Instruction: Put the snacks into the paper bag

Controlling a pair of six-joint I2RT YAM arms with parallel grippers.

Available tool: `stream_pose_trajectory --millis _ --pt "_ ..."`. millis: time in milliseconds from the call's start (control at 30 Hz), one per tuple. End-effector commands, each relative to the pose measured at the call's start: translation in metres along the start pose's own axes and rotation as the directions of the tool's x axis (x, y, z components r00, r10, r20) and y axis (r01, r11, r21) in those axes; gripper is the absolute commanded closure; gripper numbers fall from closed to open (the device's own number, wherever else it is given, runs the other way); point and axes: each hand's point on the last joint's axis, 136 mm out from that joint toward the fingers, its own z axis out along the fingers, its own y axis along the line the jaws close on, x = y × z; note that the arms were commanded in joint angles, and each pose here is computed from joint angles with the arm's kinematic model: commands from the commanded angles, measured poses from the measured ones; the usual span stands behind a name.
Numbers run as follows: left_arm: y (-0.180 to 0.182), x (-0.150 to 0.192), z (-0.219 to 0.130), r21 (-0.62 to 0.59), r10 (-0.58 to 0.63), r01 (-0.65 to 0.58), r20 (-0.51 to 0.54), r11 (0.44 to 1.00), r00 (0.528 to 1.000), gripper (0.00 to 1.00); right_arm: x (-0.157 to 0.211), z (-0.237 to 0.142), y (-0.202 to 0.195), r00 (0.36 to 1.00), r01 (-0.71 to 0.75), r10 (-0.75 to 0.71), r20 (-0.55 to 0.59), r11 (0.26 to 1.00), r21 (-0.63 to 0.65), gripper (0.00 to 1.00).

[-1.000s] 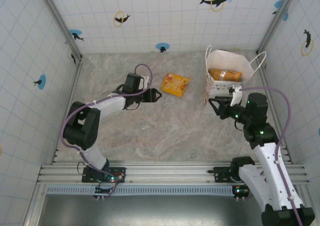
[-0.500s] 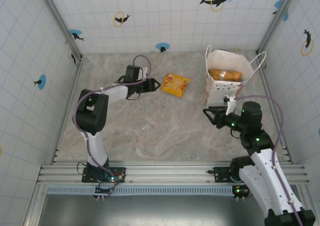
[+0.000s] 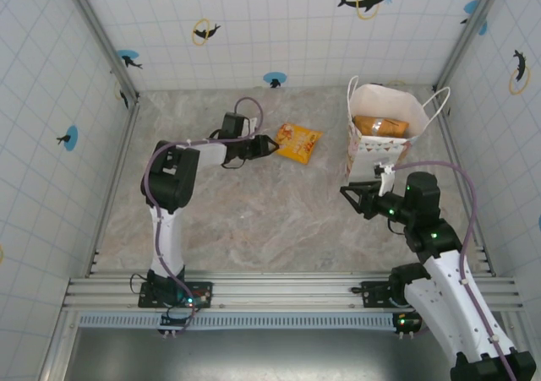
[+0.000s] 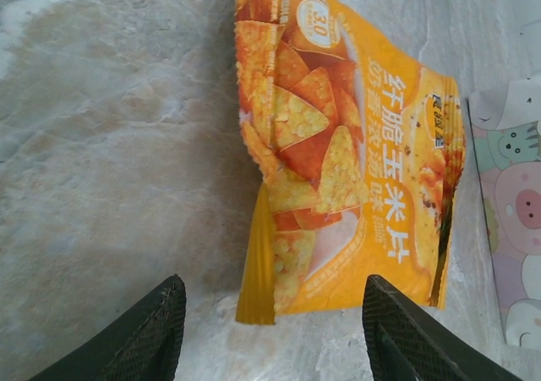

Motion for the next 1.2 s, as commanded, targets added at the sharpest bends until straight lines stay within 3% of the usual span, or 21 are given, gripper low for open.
stream_pose_trajectory --millis 0,200,500,700,933,1167 --pt "-0.010 -0.002 0.014 0.035 0.012 -0.012 0.003 0.999 1.000 0.45 0.003 0.002 0.000 1.000 0.016 -0.016 0.006 1.000 -0.010 0.60" --pt "-0.007 0.001 0.029 0.047 -0.003 0.003 0.000 0.999 1.000 0.60 0.001 0.002 0.001 1.000 0.021 -0.021 0.014 1.000 -0.004 0.60" --pt "-0.017 -0.014 0.019 0.039 0.051 -0.052 0.036 0.998 0.998 1.00 0.001 0.000 -0.004 0.999 0.029 -0.030 0.028 0.999 0.025 0.61" --pt "-0.039 -0.017 -0.007 0.048 0.120 -0.123 0.047 0.991 0.992 1.00 -0.004 -0.002 -0.005 0.997 0.045 -0.047 0.055 0.998 0.043 0.61" --pt "-0.082 0.009 -0.038 0.082 0.252 -0.252 0.004 0.964 0.968 1.00 -0.008 -0.002 -0.004 0.996 0.053 -0.055 0.073 0.998 0.038 0.60" --pt "-0.119 0.044 -0.090 0.171 0.484 -0.474 -0.017 0.864 0.875 1.00 -0.011 -0.001 0.000 0.994 0.067 -0.068 0.085 0.998 0.015 0.59"
